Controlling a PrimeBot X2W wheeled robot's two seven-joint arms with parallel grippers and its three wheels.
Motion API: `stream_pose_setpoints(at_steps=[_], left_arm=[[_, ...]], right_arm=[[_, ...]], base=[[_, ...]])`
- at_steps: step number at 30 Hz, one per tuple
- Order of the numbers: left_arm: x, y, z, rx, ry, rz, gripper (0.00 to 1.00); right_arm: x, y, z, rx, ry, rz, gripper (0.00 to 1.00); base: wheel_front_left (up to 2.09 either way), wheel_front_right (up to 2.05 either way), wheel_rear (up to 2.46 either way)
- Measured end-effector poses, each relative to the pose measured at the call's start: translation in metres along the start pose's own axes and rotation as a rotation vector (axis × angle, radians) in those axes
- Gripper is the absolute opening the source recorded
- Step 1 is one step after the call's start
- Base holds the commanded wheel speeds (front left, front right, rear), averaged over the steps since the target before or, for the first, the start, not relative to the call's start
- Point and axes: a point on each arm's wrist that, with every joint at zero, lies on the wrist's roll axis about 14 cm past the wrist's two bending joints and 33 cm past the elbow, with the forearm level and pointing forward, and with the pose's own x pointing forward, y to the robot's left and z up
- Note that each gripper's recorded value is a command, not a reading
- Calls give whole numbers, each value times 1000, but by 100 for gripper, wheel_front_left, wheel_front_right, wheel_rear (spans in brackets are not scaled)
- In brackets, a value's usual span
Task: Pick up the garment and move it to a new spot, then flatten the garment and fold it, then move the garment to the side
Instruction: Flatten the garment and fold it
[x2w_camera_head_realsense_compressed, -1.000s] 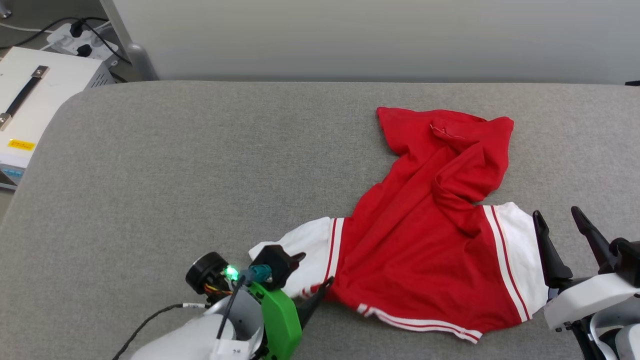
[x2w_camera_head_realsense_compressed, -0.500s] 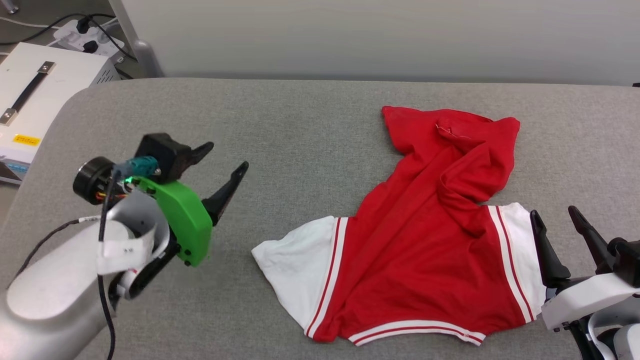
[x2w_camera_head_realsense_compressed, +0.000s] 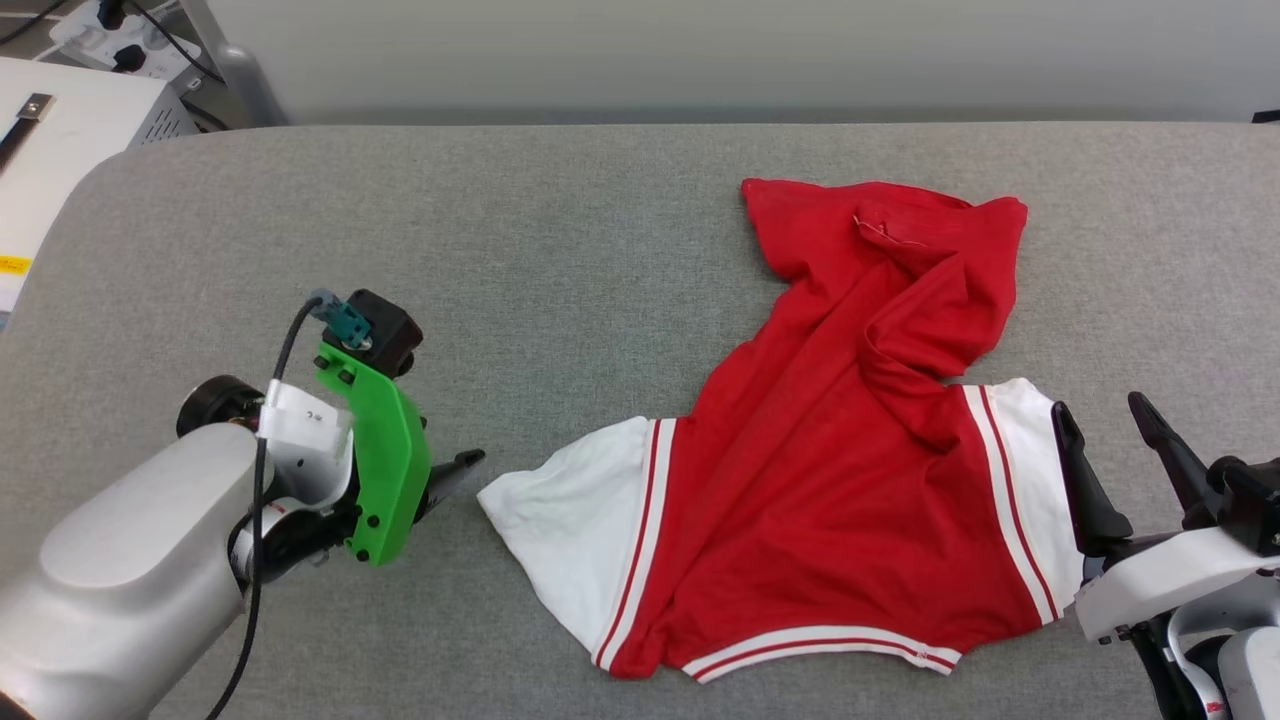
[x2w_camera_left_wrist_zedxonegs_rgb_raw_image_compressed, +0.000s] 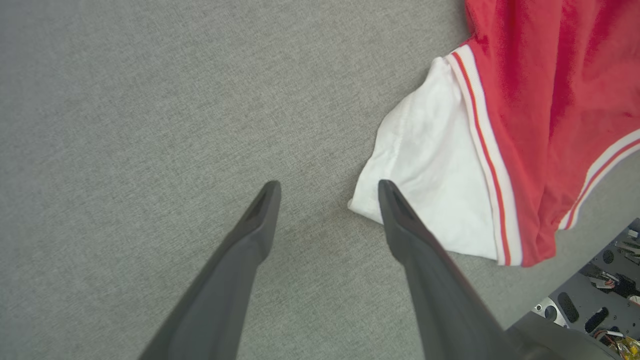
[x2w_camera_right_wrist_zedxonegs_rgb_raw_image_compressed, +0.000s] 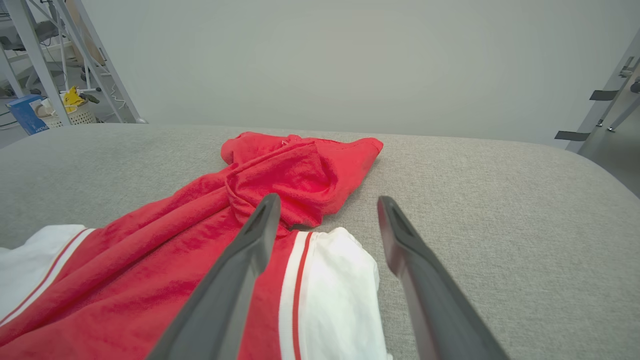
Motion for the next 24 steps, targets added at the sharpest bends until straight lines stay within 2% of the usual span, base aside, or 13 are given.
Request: stream_pose_setpoints(at_steps=[6,11,17,18,19,20,24], left_arm=[[25,-15,-28,-25,129,-62,100],[45,-29,-47,0,209,-101,100],[60,-23,-62,35,268,-79,100],[62,-23,-62,33,263,-80,88],[63,-23,-61,34,253,-81,15],[64,-21,-54,32,204,-72,0],[59,-15,-33,-36,50,-51,0]], right_arm=[[3,-5,-4,0,11,-12,100],[7,-7,-8,-4,17,-17,100],[9,-7,-16,1,37,-19,100],[9,-8,-17,1,38,-21,100],[8,-9,-18,1,39,-25,100],[7,-10,-18,1,38,-27,100],[5,-12,-12,-2,24,-34,100]], base=[[0,0,0],[0,0,0],[0,0,0],[0,0,0],[0,0,0],[0,0,0],[0,0,0]])
